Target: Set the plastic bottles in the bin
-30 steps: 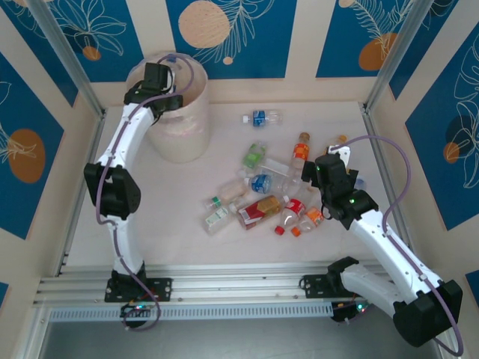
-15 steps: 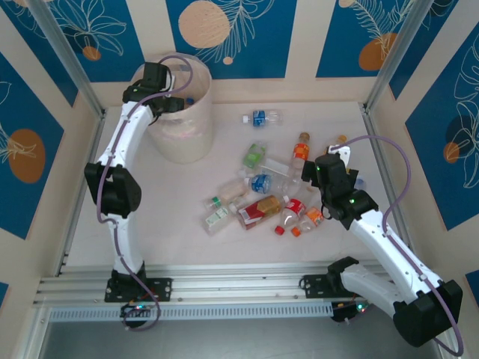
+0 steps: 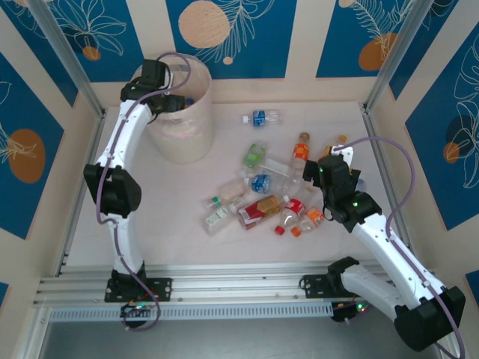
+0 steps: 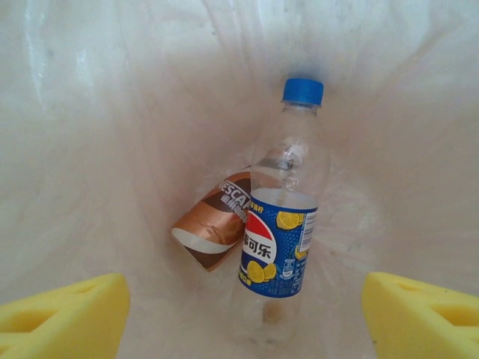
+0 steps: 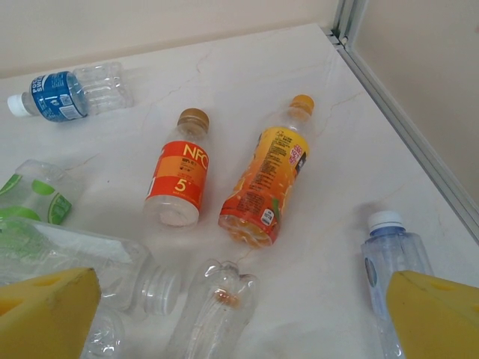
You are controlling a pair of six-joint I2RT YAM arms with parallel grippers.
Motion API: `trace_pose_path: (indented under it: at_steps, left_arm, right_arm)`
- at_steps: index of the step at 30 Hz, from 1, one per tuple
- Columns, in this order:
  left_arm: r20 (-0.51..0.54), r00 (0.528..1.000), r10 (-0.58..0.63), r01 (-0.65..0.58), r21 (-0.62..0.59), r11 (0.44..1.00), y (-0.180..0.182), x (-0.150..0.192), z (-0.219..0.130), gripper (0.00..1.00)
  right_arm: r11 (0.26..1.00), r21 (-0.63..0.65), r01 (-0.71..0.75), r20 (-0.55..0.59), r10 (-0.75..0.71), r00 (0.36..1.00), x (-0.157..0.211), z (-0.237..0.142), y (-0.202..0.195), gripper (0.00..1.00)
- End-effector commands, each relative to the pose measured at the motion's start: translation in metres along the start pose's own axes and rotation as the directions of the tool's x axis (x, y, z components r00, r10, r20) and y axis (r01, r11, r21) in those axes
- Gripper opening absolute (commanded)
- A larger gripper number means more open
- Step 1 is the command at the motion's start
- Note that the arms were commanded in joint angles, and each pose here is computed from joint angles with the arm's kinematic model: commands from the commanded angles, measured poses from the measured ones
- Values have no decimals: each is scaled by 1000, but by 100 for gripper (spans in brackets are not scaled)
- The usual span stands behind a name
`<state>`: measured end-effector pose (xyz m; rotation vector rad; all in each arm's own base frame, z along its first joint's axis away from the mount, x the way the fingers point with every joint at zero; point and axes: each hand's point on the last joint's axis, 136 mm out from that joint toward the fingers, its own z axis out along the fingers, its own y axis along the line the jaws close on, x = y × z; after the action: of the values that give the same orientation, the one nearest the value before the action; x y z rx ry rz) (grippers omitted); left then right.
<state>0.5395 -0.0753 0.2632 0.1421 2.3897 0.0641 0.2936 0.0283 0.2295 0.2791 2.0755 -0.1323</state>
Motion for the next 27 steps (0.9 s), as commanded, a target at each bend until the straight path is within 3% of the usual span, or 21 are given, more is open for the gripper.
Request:
trace_pose_path:
  at_steps: [1,9,16,23,27]
  left_arm:
    - [80,995,-63,64,-5,998,13,-22,-52,85]
    - [226,966,-124,116,48,992,16,-49,-118,87]
    - [271,947,-171,118,201,972,-3,-49,-169,86]
    - [162,974,-156,67,450,891,-61,10,-205,80]
    - [116,990,-77,17,450,893,-85,58,-214,80]
  right_arm:
    - [1000,-8,-25,36,25,999,-14,-8,1,99]
    - [1000,-6,-23,23,23,999,-13,-11,0,99]
    - [999,-10,-32,24,32,999,-12,-12,0,99]
    - [999,-7,-44,22,44,999,-11,-11,0,99]
    - [999,-6,-43,24,43,999,-12,-10,1,99]
